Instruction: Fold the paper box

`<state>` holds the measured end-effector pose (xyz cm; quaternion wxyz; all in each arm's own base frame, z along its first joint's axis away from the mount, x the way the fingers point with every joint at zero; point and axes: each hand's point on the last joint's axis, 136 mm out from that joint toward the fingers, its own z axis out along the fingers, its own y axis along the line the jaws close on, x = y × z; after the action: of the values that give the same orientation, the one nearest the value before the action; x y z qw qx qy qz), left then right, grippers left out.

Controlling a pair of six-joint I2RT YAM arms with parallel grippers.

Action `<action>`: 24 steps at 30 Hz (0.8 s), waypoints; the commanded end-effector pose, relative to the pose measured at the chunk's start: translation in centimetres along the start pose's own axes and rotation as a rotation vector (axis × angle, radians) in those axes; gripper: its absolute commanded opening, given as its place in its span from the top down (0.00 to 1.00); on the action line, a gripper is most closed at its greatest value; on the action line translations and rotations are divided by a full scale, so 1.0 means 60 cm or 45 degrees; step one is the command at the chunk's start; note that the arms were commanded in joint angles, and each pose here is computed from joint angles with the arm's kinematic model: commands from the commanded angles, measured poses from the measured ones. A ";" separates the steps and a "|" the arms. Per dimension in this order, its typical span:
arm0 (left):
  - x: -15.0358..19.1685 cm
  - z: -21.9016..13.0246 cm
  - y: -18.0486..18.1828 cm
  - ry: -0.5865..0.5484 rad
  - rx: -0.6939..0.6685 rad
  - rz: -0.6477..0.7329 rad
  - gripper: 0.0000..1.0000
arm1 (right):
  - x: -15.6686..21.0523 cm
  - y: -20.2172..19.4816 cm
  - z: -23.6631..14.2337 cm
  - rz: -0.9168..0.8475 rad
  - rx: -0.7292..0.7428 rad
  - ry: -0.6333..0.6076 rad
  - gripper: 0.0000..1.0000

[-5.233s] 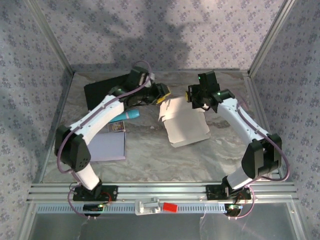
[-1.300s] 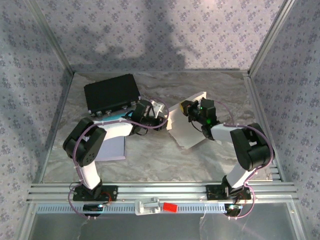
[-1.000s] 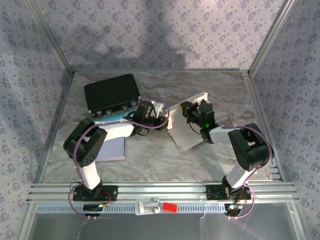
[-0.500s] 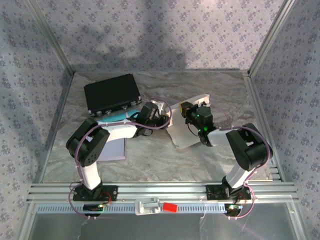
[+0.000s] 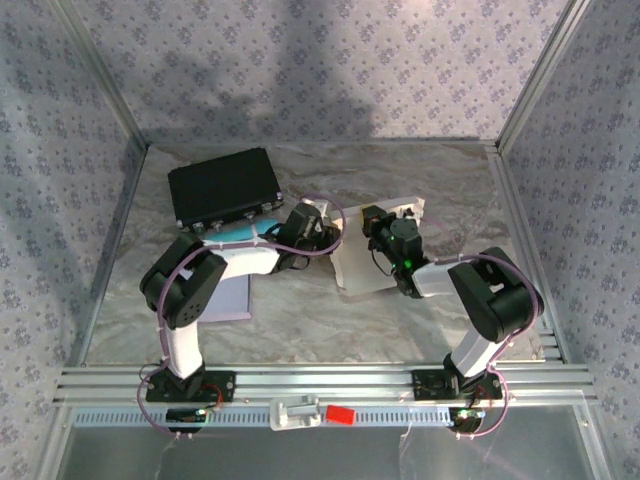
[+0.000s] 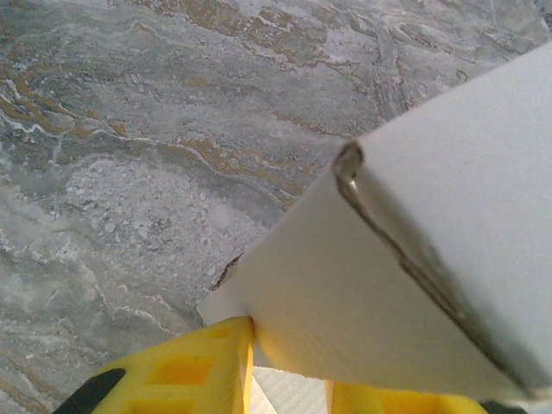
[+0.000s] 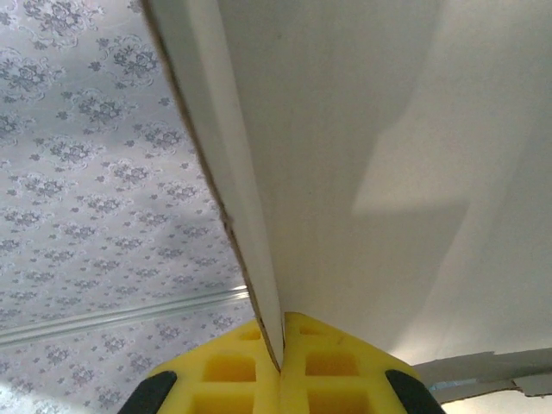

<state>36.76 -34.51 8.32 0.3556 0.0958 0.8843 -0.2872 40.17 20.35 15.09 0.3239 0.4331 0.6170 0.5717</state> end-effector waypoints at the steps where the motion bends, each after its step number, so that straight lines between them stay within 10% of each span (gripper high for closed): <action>1: 0.012 0.023 0.021 0.006 -0.062 -0.019 0.75 | 0.037 -0.054 -0.005 0.049 0.117 0.095 1.00; 24: -0.015 0.071 -0.004 -0.049 -0.084 0.039 1.00 | 0.024 -0.075 0.018 0.195 0.216 0.066 1.00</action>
<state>40.97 -35.32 8.31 0.4056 0.0662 0.8752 -0.2554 41.49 19.78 14.91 0.3060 0.4866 0.5763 0.5809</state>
